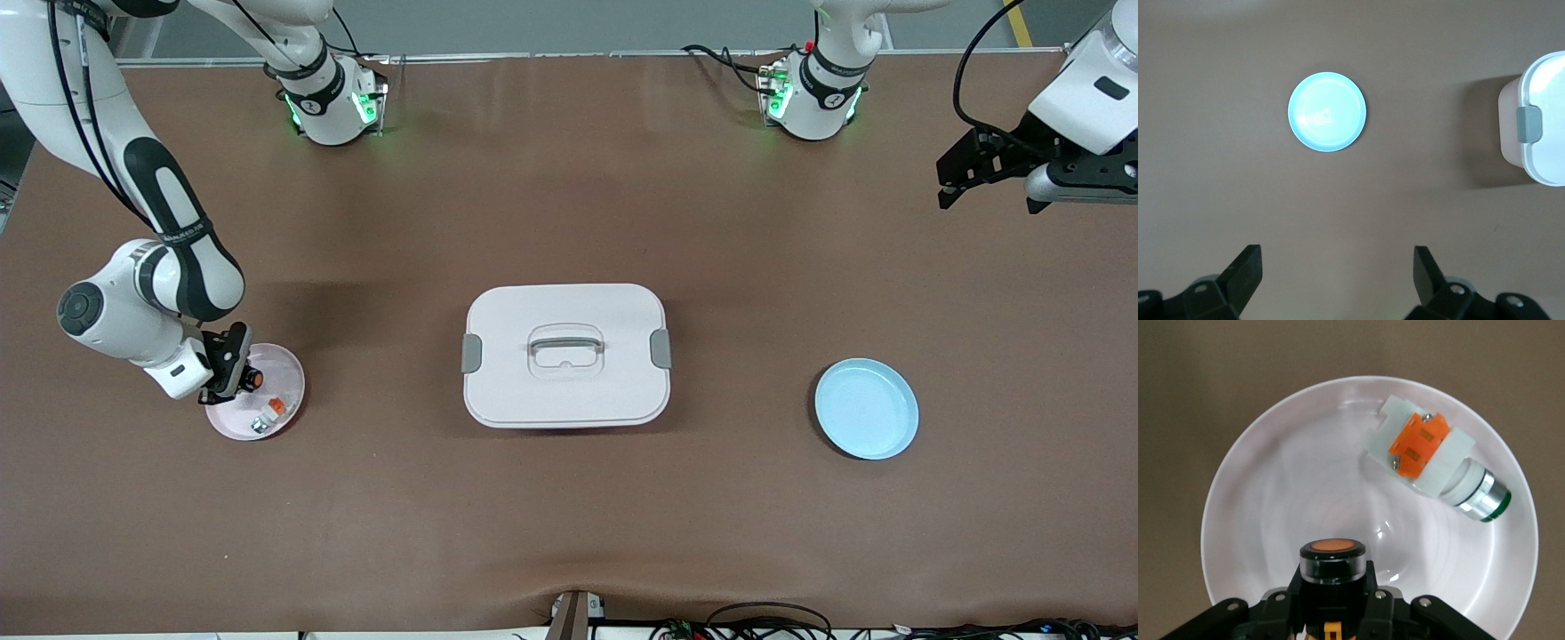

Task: Transfer orange switch to right arm and place

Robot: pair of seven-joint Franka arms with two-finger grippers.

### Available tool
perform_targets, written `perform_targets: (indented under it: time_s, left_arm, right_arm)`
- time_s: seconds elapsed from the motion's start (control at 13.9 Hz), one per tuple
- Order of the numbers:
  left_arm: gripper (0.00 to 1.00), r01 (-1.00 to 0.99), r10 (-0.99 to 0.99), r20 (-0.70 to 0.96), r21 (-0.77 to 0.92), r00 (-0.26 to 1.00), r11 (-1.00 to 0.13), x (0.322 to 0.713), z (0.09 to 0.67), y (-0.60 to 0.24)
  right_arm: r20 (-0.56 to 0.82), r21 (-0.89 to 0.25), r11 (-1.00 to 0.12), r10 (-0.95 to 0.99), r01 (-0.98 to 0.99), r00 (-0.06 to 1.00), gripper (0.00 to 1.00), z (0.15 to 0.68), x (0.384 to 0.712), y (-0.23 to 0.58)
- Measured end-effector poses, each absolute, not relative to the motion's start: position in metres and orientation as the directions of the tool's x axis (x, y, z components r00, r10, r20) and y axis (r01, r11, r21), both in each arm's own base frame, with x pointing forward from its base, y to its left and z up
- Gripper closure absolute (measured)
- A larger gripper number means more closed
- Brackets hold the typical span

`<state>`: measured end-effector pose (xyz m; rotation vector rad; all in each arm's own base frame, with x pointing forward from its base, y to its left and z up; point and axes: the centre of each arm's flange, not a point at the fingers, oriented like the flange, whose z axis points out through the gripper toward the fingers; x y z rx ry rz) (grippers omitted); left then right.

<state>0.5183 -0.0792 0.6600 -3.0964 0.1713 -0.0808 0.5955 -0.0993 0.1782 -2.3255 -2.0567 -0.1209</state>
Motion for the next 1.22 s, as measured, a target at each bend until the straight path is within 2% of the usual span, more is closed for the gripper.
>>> perform_targets:
  time_s: [0.14, 0.22, 0.65, 0.86, 1.22]
  left_arm:
    - [0.0, -0.113, -0.115, 0.05, -0.042, 0.992, -0.993, 0.518, 0.66, -0.081]
    - [0.0, -0.115, -0.117, 0.05, -0.042, 0.992, -0.992, 0.518, 0.66, -0.084]
    - [0.0, -0.12, -0.122, 0.049, -0.043, 0.991, -0.992, 0.517, 0.66, -0.087]
    - [0.0, -0.119, -0.122, 0.049, -0.043, 0.991, -0.992, 0.517, 0.66, -0.087]
    - [0.0, -0.117, -0.119, 0.049, -0.043, 0.992, -0.992, 0.517, 0.66, -0.086]
  right_arm:
    - [0.088, 0.025, -0.13, 0.988, 0.991, 0.127, 0.66, 0.178, 0.596, -0.098]
    - [0.096, 0.023, -0.143, 0.985, 0.989, 0.14, 0.61, 0.177, 0.595, -0.098]
    - [0.117, -0.013, -0.159, 0.98, 0.987, 0.159, 0.02, 0.176, 0.596, -0.097]
    - [0.142, -0.095, -0.17, 0.973, 0.981, 0.183, 0.0, 0.206, 0.608, -0.095]
    - [0.15, -0.135, -0.236, 0.955, 0.962, 0.255, 0.0, 0.291, 0.632, -0.1]
